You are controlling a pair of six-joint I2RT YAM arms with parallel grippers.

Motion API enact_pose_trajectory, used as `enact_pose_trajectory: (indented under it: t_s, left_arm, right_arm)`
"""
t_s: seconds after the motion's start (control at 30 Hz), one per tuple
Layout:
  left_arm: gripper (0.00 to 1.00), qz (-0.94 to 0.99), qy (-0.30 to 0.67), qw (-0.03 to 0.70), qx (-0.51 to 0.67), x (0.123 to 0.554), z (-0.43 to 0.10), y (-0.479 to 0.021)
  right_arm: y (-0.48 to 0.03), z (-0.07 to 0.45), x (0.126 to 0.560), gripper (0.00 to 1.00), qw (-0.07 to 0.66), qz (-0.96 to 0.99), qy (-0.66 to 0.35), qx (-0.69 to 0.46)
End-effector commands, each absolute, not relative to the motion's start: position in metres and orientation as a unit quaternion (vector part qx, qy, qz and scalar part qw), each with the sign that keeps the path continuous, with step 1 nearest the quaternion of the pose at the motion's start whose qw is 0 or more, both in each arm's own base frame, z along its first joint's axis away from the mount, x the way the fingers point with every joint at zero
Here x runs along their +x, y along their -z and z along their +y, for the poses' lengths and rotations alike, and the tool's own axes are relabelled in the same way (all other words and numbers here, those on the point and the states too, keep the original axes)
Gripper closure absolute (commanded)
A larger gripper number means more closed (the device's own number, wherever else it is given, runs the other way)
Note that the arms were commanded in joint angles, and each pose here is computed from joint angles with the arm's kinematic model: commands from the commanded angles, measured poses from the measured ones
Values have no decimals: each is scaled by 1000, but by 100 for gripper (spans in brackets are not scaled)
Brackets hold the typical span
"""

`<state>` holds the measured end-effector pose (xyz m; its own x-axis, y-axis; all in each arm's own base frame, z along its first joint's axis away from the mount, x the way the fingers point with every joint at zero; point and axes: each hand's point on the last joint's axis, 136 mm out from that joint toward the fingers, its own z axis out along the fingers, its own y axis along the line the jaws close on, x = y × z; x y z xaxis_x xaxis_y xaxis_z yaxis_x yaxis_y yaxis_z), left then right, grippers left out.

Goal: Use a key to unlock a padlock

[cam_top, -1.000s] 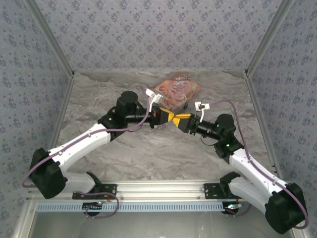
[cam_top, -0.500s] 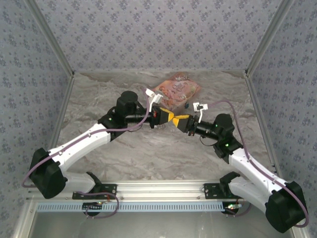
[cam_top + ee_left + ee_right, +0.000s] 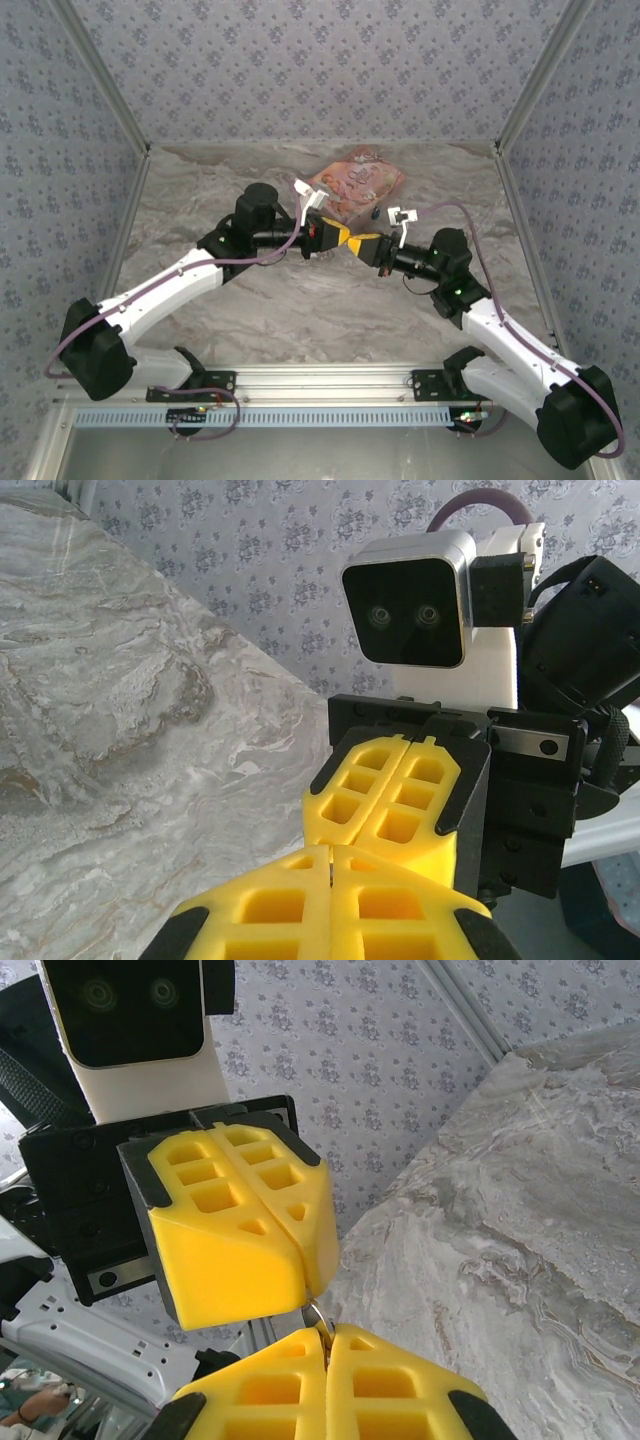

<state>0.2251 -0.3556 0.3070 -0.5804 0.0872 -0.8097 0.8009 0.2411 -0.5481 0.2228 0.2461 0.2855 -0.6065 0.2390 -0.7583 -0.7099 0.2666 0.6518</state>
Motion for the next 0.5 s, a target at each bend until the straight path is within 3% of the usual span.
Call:
enact_pose_trajectory:
  t_s: [0.0,0.03,0.2,0.3,0.47]
  left_arm:
    - [100,685,540,359,333,225,-358,-333]
    - [100,685,538,360,334,225,-358,-333]
    - [79,690,529,373,323,233,-351,-338]
    - [53,703,511,392,302,243,-342,-338]
    - [24,771,444,413,193,289,-308,-311]
  right_arm:
    - [-296,252,216,100,409,674,-584,-196]
    - [-295,252,216,100,408,675,-583,-196]
    - [-288,247,221,100,412,690,-569,-175]
    - [-275,237,230,100,419,712,-546,-141]
    - [-254,215,237,100,434,745,-499,-86]
